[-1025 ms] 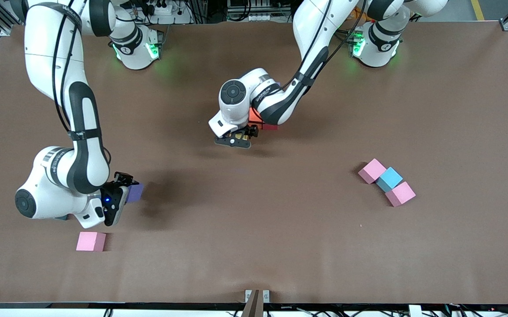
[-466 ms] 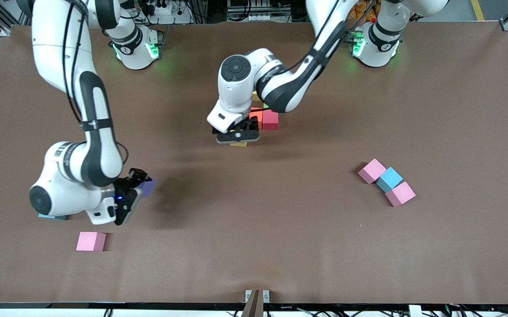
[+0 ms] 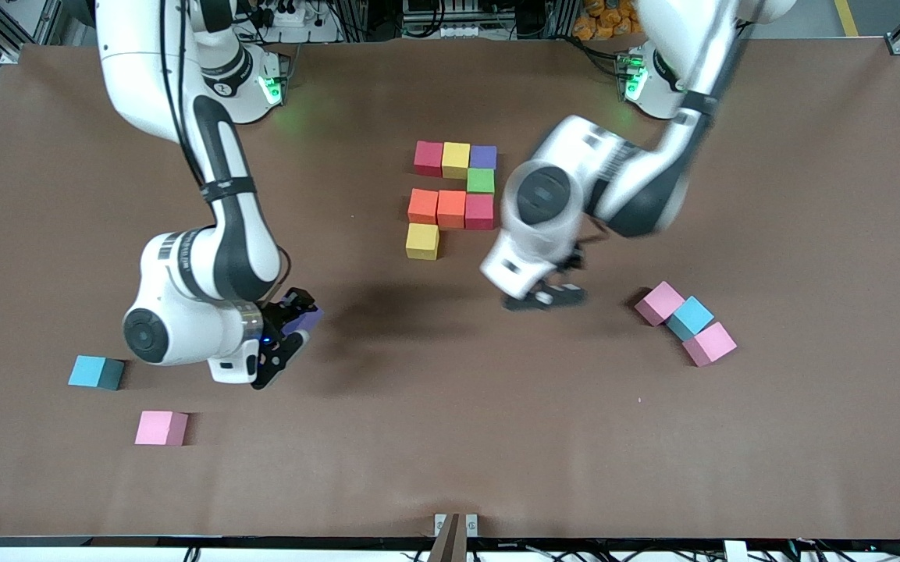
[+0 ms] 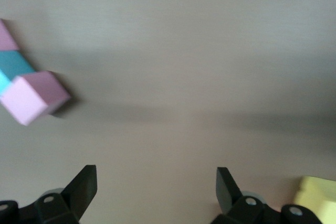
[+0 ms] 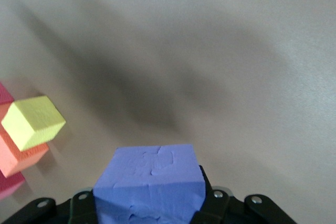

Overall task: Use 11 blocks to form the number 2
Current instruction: 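Carry purple with the right gripper while the left gripper reaches the pink cubes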

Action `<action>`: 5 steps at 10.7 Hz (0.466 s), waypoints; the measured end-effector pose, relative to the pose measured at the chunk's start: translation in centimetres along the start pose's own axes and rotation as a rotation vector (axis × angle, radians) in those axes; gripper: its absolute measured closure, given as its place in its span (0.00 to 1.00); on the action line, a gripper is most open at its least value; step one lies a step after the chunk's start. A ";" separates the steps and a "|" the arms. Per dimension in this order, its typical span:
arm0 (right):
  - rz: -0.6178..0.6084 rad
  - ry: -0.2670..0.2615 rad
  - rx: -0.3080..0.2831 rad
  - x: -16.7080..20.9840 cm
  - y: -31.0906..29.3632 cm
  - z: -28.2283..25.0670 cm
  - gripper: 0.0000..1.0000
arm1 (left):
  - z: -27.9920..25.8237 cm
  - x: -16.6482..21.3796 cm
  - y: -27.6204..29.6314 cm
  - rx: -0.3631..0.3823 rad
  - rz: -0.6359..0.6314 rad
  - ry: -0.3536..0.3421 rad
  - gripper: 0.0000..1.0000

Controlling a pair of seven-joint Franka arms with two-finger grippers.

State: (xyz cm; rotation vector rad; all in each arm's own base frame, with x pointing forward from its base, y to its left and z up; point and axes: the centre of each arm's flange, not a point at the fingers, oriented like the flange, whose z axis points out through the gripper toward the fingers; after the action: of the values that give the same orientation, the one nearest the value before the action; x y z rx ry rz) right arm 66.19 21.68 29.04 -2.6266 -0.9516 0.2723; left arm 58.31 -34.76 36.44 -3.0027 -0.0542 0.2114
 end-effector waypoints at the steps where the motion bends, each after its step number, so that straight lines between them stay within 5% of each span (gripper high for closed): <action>1: 0.026 0.007 -0.014 0.7 -1.2 0.4 0.37 | 1.0 1.2 -3.2 0.010 -0.017 -0.024 0.00; 5: 0.105 0.022 -0.056 3.0 -6.4 3.2 0.37 | 2.0 4.4 -14.9 -0.005 -0.169 -0.063 0.00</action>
State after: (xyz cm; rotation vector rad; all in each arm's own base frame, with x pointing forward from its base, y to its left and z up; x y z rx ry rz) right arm 63.82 28.97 28.27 -2.7301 -0.8267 0.2451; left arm 61.95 -19.52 35.82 -2.9749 -0.3136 0.2873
